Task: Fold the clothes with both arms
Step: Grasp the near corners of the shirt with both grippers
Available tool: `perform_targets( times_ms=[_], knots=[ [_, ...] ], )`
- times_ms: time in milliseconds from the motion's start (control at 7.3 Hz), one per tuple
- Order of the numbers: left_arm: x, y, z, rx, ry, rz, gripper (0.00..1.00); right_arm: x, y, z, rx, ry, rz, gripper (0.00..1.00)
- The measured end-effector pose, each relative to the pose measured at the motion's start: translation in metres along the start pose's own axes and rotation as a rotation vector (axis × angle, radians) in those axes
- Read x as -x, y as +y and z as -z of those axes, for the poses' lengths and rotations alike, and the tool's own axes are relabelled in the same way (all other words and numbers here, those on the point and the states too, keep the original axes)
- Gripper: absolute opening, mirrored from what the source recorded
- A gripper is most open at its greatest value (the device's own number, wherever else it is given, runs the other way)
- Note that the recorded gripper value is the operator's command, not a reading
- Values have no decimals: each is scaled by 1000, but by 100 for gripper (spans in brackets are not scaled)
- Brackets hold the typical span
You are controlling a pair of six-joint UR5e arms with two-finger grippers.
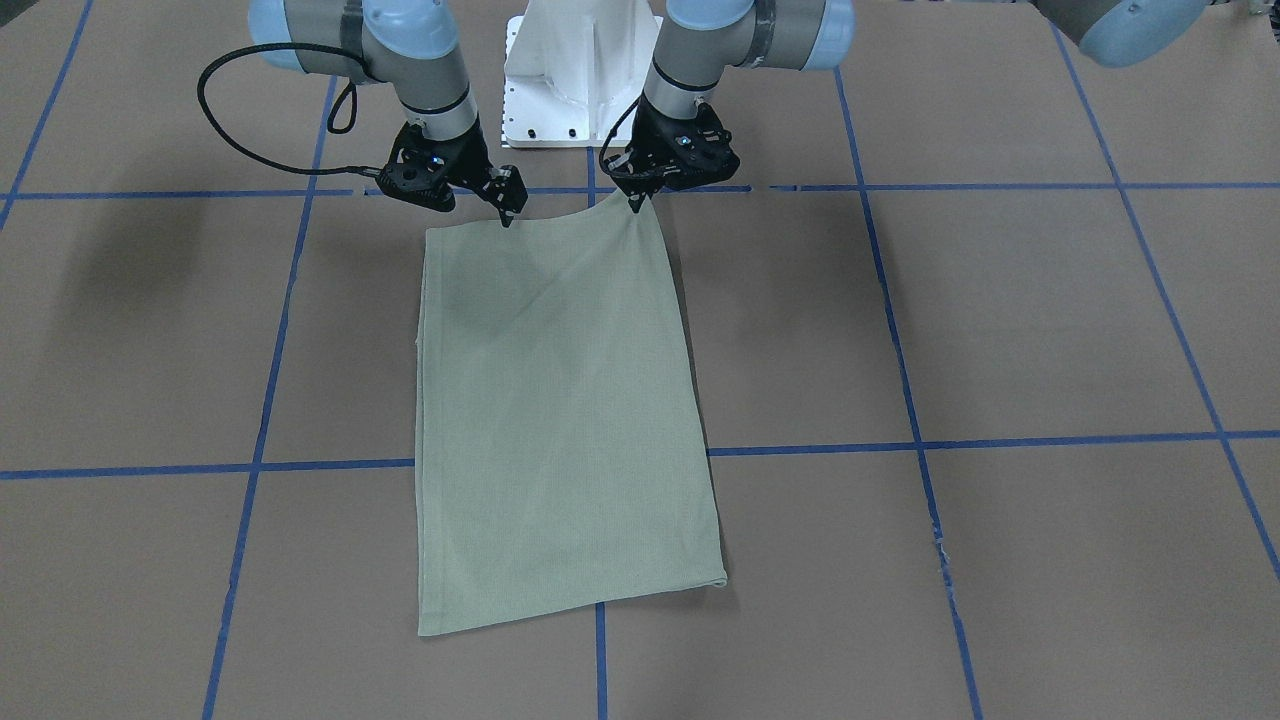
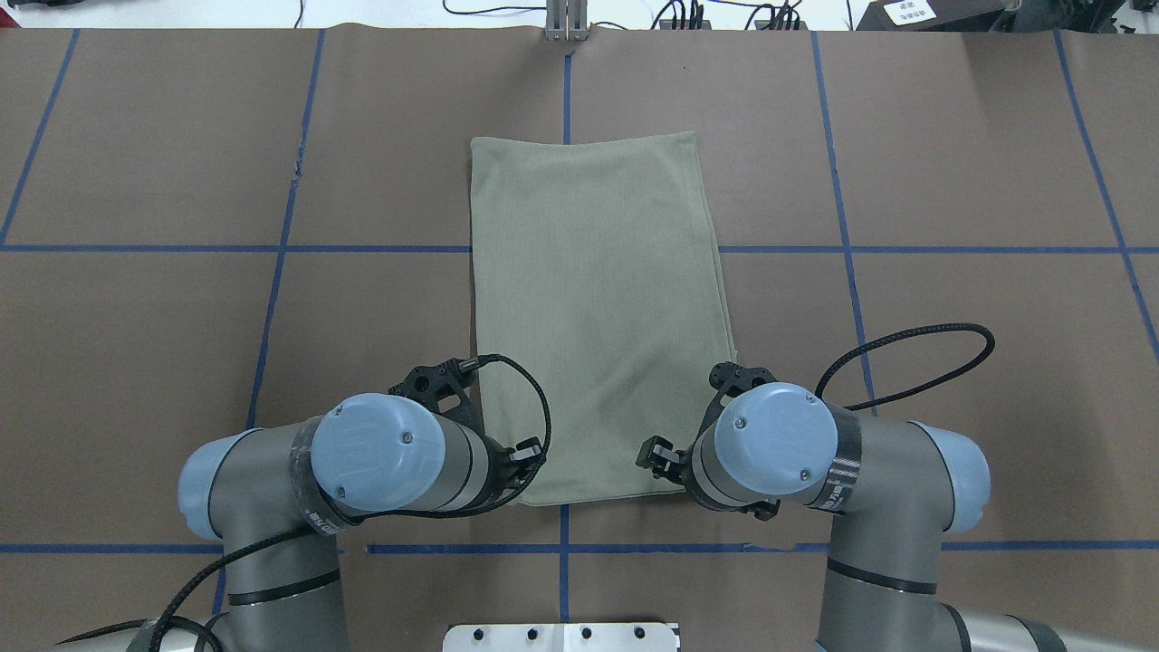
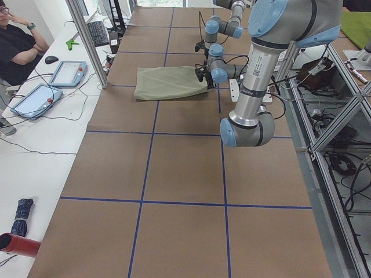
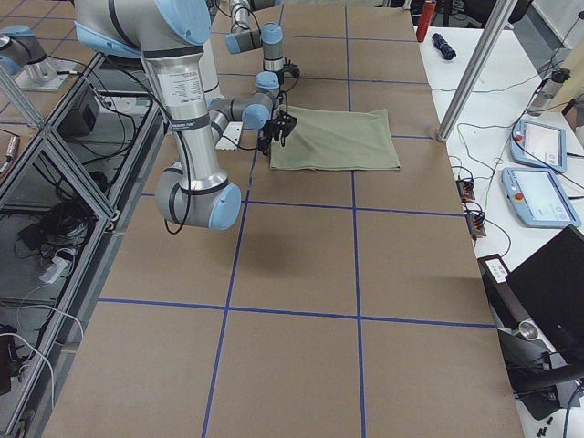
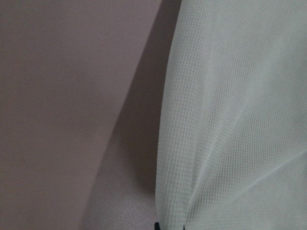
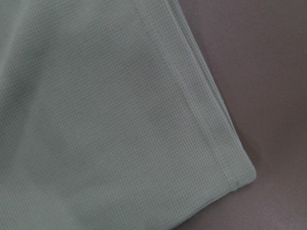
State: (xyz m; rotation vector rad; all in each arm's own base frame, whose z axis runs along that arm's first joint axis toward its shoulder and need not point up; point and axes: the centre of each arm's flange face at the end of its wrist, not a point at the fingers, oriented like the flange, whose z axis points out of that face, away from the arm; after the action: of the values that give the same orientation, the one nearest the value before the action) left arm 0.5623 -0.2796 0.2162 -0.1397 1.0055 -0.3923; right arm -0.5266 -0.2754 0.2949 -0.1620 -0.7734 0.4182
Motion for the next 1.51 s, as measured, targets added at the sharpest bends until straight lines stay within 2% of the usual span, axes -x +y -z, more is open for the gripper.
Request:
perform_targets(
  times_ms=[411,1507],
  knots=[
    [-2,5,0,9,4,-5,0,0,3,-16,-39,18,-32,100],
    [-5,9,5,15,16,-8,0,-4,7,-29,-39,41,-27,100]
  ],
)
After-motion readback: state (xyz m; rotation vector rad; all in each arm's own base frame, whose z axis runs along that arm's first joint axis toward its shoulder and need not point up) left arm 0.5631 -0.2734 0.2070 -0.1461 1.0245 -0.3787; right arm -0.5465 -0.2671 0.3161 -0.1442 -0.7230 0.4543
